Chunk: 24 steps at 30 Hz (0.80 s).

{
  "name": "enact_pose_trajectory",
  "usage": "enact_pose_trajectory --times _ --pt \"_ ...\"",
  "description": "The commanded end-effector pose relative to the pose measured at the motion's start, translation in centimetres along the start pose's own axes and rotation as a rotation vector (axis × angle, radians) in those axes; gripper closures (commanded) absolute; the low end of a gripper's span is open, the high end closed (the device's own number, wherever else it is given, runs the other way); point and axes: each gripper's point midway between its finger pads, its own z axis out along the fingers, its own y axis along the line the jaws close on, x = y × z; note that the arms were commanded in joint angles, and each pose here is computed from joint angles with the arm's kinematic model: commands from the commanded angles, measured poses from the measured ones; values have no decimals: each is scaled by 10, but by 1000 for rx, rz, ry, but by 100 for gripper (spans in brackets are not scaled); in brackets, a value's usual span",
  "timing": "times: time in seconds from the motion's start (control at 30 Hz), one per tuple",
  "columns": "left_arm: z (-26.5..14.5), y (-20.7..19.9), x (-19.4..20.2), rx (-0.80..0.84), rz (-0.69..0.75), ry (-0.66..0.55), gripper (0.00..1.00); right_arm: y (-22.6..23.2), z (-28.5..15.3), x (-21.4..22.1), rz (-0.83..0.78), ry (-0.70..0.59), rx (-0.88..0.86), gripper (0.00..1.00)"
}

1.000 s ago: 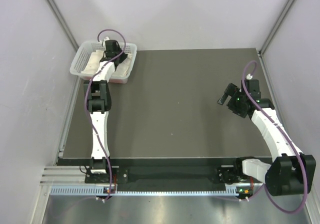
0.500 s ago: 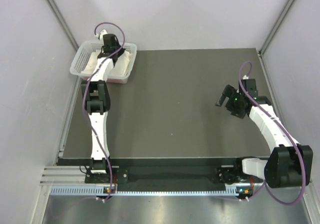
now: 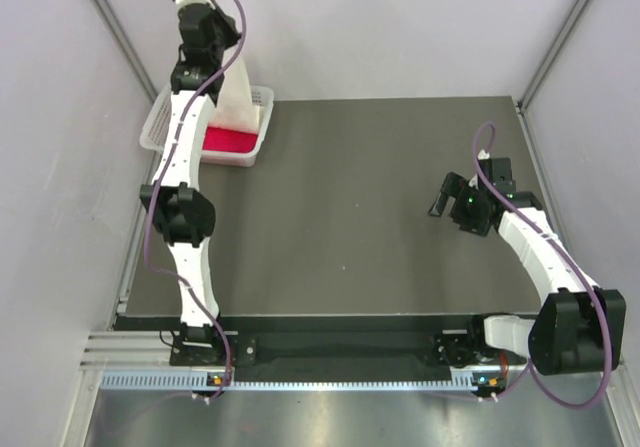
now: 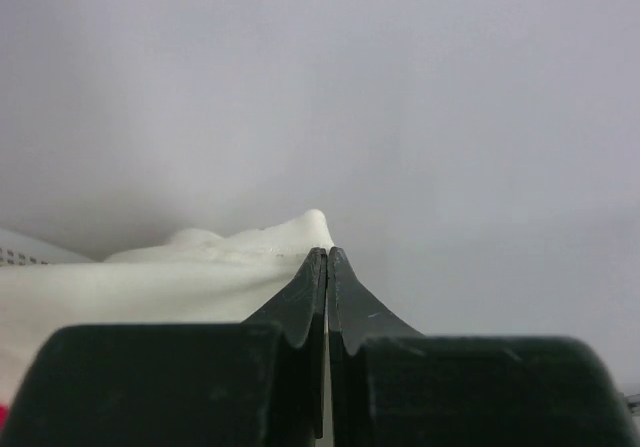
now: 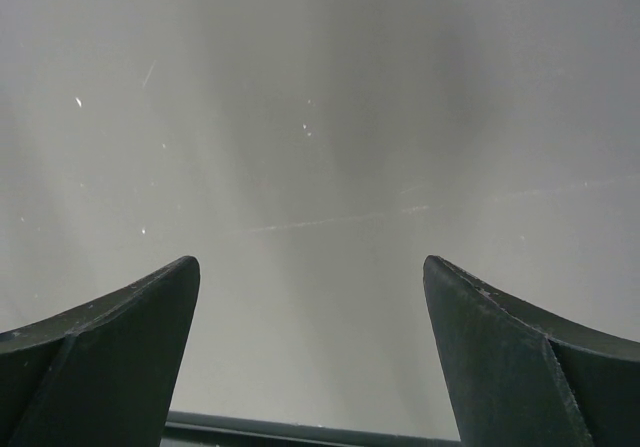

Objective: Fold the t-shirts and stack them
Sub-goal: Move the tshirt to the center of the board

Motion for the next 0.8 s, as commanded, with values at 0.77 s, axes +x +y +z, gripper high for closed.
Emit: enact_pose_trajectory --times 0.77 --pt "-380 -181 -125 724 -546 198 100 104 -59 58 -399 9 -458 15"
